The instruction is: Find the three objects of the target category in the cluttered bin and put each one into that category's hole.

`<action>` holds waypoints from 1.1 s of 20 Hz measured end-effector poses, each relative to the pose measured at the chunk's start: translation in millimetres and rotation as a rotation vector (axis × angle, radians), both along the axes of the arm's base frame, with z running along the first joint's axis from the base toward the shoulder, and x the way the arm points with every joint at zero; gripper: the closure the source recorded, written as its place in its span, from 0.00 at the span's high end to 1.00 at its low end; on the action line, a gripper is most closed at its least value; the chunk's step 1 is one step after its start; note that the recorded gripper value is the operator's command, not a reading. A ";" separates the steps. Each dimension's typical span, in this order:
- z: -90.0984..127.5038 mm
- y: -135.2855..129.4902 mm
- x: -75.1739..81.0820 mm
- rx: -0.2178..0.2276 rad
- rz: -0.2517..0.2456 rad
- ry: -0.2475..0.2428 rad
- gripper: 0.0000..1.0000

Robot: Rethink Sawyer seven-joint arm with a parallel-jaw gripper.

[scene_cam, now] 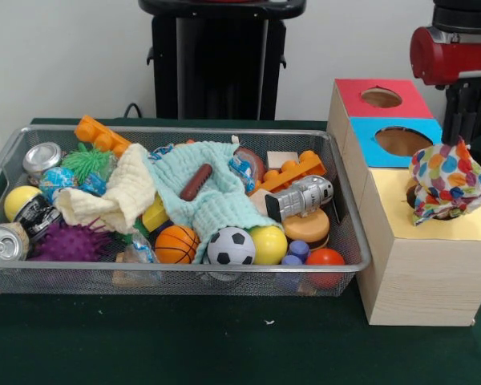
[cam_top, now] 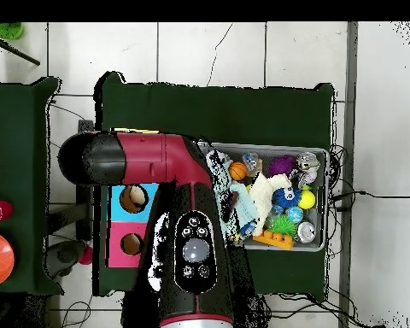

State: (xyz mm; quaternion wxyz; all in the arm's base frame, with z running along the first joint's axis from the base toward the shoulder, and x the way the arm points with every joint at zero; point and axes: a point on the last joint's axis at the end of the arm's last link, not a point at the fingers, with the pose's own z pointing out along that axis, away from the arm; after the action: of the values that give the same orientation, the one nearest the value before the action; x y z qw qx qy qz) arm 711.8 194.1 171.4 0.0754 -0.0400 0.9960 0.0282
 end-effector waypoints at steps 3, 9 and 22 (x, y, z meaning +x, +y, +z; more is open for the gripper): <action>-0.1 -3.0 0.7 -0.001 -0.004 0.000 0.00; -0.4 -7.3 1.6 -0.004 -0.007 -0.002 0.00; 0.0 -7.4 4.5 -0.005 -0.008 -0.024 1.00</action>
State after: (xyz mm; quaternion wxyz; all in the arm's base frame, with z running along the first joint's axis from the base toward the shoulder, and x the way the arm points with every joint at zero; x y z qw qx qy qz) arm 716.3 186.8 171.4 0.0875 -0.0365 0.9952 0.0251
